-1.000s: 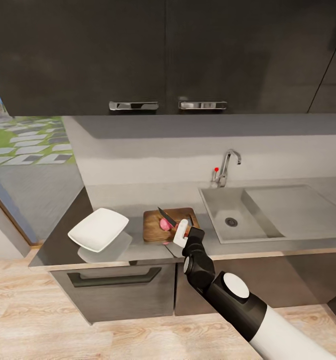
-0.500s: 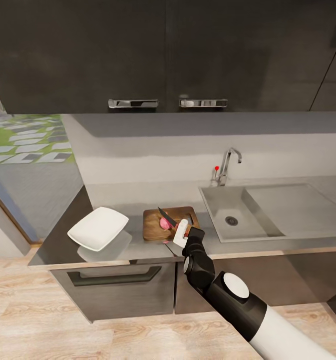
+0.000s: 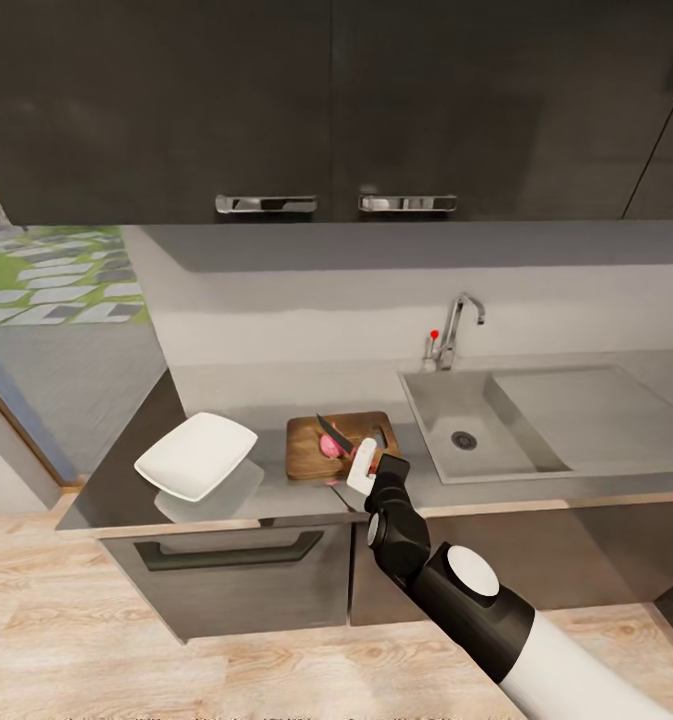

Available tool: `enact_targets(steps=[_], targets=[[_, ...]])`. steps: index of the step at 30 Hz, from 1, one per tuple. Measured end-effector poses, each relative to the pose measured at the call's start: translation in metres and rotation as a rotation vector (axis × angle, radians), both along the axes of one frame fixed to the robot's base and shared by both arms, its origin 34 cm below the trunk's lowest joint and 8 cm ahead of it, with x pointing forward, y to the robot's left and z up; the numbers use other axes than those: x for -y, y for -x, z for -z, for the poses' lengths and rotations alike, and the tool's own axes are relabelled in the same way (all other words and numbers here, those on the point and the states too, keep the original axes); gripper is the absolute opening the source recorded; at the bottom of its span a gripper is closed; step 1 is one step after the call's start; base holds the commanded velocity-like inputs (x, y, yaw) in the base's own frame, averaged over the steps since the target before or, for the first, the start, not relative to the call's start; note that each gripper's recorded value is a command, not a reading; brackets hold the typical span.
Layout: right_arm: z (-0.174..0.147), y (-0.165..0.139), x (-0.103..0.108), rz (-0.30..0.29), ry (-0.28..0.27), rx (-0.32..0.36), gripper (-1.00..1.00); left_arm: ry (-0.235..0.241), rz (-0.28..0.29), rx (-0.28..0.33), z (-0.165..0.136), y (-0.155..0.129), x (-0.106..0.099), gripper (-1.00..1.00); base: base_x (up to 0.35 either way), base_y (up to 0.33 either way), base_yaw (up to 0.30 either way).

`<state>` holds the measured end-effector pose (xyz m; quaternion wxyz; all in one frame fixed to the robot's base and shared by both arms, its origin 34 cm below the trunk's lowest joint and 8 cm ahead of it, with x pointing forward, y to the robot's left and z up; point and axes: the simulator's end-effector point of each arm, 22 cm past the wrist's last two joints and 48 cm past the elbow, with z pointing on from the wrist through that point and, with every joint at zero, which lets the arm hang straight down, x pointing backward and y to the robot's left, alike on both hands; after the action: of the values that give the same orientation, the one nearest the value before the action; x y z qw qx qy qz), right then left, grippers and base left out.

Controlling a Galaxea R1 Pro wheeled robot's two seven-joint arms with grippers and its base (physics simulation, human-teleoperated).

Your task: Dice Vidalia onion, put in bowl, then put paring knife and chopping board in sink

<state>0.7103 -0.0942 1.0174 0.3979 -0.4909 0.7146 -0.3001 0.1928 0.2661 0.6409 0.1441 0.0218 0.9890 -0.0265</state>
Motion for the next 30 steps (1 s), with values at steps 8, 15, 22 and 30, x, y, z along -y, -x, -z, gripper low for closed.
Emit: enact_targets(steps=[8, 15, 22, 30], targets=[[0.0057, -0.0001, 0.0001, 0.000, 0.000, -0.009, -1.00, 0.000, 0.000, -0.010, 0.0009, 0.0037, 0.0000, 1.00, 0.000, 0.000, 0.000], [0.0060, -0.0001, 0.0000, 0.000, 0.000, -0.010, -1.00, 0.000, 0.000, -0.012, 0.0010, 0.0043, 0.0000, 1.00, 0.000, 0.000, 0.000], [0.0059, 0.0000, 0.0000, 0.000, 0.000, -0.010, -1.00, 0.000, 0.000, -0.011, 0.0009, 0.0044, 0.0000, 1.00, 0.038, 0.000, 0.000], [0.0061, -0.0001, 0.0000, 0.000, 0.000, -0.010, -1.00, 0.000, 0.000, -0.012, 0.0010, 0.0044, 0.0000, 1.00, 0.066, 0.000, 0.000]])
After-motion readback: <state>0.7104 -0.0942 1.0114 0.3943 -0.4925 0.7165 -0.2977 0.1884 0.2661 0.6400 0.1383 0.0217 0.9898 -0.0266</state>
